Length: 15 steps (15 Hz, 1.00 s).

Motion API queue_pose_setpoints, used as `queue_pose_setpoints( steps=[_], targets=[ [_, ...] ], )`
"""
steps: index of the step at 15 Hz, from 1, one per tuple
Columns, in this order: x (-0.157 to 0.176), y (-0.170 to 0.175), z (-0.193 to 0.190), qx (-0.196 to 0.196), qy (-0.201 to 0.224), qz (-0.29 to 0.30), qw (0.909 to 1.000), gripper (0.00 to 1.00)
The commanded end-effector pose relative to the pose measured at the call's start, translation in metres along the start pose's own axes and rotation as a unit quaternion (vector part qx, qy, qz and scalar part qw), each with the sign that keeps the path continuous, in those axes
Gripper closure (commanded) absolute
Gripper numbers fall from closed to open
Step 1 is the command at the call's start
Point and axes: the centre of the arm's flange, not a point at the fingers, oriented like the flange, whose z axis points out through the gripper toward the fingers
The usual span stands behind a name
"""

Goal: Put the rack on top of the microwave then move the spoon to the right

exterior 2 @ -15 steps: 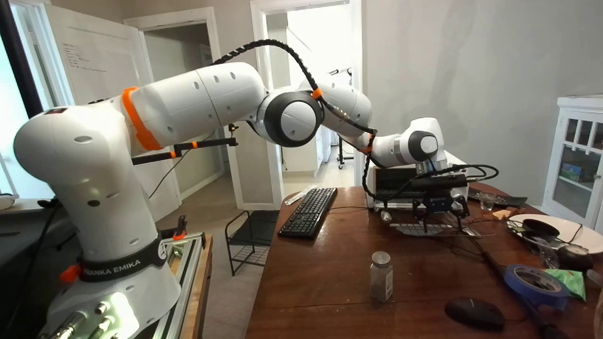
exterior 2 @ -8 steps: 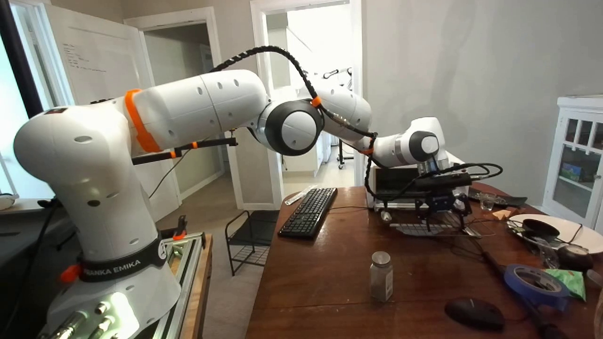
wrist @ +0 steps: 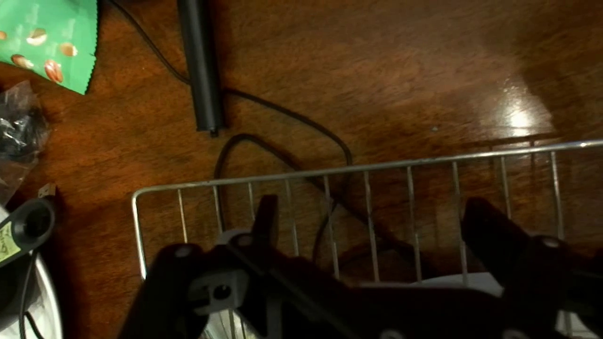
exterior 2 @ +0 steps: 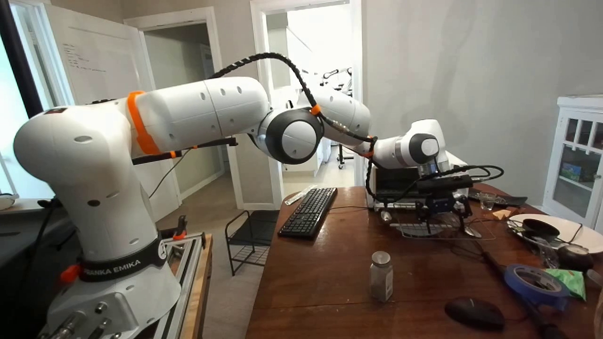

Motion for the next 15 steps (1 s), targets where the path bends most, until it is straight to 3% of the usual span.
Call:
queue_pose_setpoints(
  steps=[1, 15],
  targets=[
    [0.027, 0.020, 0.013, 0.011, -0.004, -0.006, 0.9999, 0.00],
    [0.029, 0.015, -0.014, 0.004, 0.011, 0.009, 0.9999, 0.00]
  ],
)
